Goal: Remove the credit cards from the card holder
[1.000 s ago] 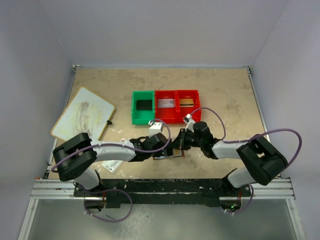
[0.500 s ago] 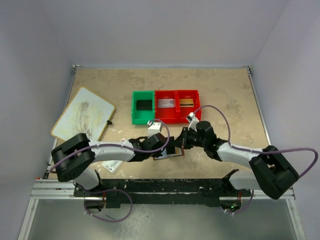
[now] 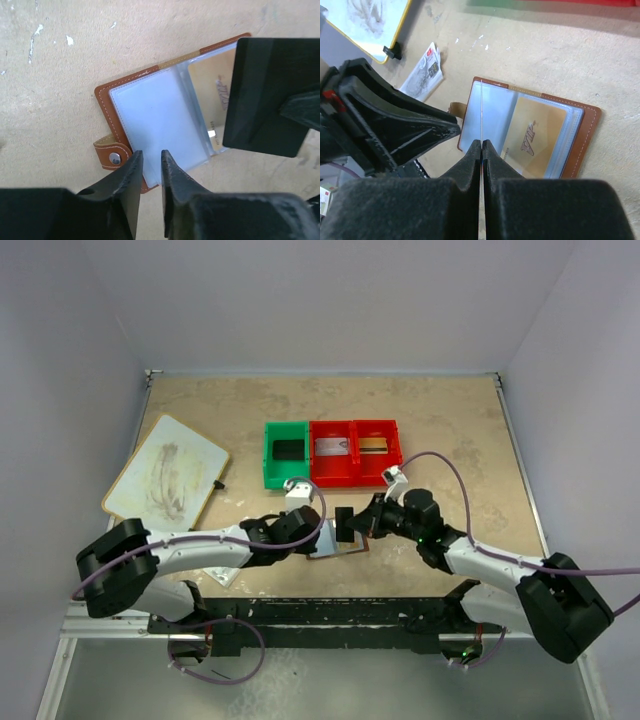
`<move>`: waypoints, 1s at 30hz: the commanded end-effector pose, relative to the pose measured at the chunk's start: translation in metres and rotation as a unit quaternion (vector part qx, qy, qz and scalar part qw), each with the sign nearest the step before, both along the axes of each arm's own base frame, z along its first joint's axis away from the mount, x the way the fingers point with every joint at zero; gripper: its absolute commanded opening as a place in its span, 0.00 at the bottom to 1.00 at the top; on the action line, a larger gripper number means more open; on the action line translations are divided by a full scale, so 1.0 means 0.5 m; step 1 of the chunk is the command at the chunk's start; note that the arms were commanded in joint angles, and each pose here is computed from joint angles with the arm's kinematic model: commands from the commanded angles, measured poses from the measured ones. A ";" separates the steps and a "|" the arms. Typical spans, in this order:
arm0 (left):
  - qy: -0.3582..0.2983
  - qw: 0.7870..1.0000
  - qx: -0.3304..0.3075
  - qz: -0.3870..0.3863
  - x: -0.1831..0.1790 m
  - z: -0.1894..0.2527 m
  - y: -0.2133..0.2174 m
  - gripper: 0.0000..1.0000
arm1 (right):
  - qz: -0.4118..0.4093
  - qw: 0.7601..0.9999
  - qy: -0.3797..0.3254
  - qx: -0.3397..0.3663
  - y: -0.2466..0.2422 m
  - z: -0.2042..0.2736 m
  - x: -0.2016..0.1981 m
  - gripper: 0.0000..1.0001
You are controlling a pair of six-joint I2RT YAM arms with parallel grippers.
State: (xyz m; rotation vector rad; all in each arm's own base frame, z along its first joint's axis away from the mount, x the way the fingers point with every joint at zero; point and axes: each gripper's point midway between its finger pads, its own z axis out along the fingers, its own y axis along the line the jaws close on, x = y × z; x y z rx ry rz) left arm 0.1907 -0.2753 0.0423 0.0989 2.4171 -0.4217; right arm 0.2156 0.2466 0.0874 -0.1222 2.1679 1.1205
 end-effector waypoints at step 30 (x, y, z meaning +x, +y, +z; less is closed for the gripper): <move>-0.175 0.922 0.168 0.302 0.146 0.345 0.475 0.86 | 0.048 0.892 -0.424 -0.147 0.039 0.255 0.098 0.00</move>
